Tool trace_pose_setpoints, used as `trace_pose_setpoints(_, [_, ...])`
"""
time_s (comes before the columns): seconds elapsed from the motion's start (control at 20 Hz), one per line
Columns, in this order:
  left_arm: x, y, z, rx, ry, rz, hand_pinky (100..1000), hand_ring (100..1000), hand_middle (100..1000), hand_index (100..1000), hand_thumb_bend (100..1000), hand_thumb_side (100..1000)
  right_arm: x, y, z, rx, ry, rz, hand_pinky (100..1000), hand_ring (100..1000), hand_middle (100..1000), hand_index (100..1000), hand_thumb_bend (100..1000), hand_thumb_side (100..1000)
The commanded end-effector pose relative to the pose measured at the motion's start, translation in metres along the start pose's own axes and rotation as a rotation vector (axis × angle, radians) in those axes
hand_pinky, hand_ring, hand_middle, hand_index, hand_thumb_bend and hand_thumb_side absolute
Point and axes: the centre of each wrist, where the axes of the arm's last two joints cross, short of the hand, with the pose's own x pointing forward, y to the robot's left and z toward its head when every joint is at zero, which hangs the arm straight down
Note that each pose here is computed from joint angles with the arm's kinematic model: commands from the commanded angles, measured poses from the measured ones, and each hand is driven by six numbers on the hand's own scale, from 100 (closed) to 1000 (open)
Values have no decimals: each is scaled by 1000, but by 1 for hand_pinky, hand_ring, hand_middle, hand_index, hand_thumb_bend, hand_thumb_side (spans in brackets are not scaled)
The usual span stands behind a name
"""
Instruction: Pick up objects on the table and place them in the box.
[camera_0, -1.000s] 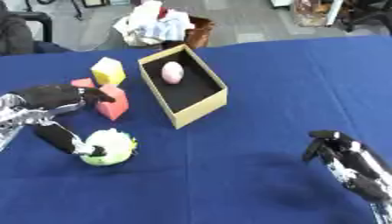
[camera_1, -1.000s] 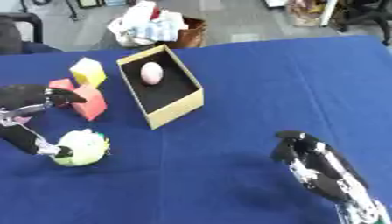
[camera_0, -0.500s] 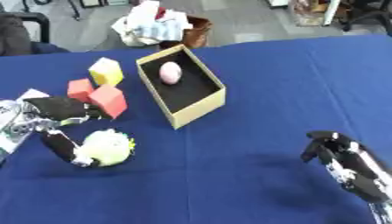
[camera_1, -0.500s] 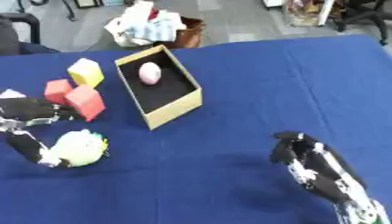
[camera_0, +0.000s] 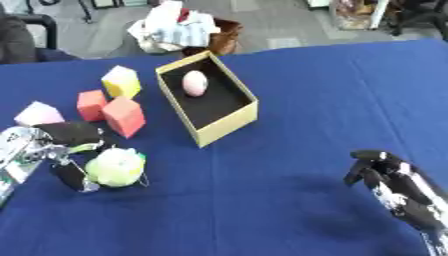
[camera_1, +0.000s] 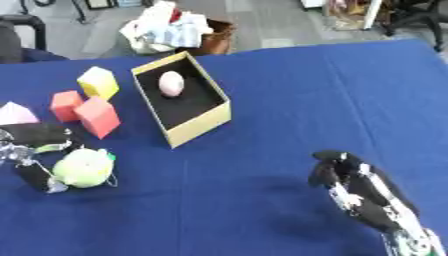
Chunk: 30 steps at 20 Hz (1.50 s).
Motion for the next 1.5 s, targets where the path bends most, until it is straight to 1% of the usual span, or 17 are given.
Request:
trace_pose_setpoints(0.05, [-2, 13, 11, 84, -9, 24, 696, 532, 496, 712, 100, 285, 5, -6, -2, 4, -13, 25, 565, 584, 543, 783, 100, 434])
trace_pose_setpoints(0.25, [4, 27, 22, 170, -47, 53, 681, 512, 463, 682, 100, 273, 5, -6, -2, 2, -12, 26, 565, 584, 543, 783, 100, 435])
trace_pose_setpoints(0.45, [12, 53, 35, 277, -85, 55, 680, 511, 461, 683, 100, 265, 5, -6, -1, 0, -11, 25, 565, 584, 543, 783, 100, 435])
trace_pose_setpoints(0.5, [14, 61, 37, 305, -91, 51, 683, 513, 463, 685, 100, 263, 5, -6, -1, 1, -10, 24, 565, 584, 543, 783, 100, 435])
trace_pose_setpoints(0.65, [17, 84, 34, 355, -97, 46, 684, 514, 464, 686, 100, 262, 4, -5, -1, 4, -8, 21, 565, 584, 543, 783, 100, 434])
trace_pose_setpoints(0.75, [17, 98, 25, 366, -95, 42, 684, 516, 468, 689, 100, 264, 4, -4, 0, 7, -7, 19, 564, 584, 543, 783, 100, 434])
trace_pose_setpoints(0.9, [19, 118, 3, 366, -93, 28, 689, 521, 474, 693, 100, 266, 3, -3, 0, 8, -6, 16, 564, 584, 543, 783, 100, 434])
trace_pose_setpoints(1.0, [22, 133, -14, 373, -77, 13, 690, 522, 475, 694, 100, 267, 3, -2, 0, 10, -6, 14, 565, 584, 543, 783, 100, 434])
trace_pose_setpoints(1.1, [25, 143, -33, 375, -58, 4, 692, 525, 478, 696, 100, 269, 3, -2, -1, 12, -8, 12, 565, 584, 543, 783, 100, 434])
trace_pose_setpoints(1.25, [28, 151, -59, 364, -27, -7, 696, 532, 487, 705, 100, 273, 3, -1, -2, 13, -12, 8, 565, 584, 543, 783, 100, 434])
trace_pose_setpoints(1.4, [33, 155, -79, 358, -11, -18, 704, 546, 502, 723, 100, 276, 2, 0, -2, 14, -13, 5, 565, 584, 543, 783, 100, 435])
trace_pose_setpoints(1.5, [37, 158, -88, 361, -1, -30, 718, 572, 531, 745, 100, 279, 2, 0, -3, 17, -13, 3, 565, 584, 543, 783, 100, 436])
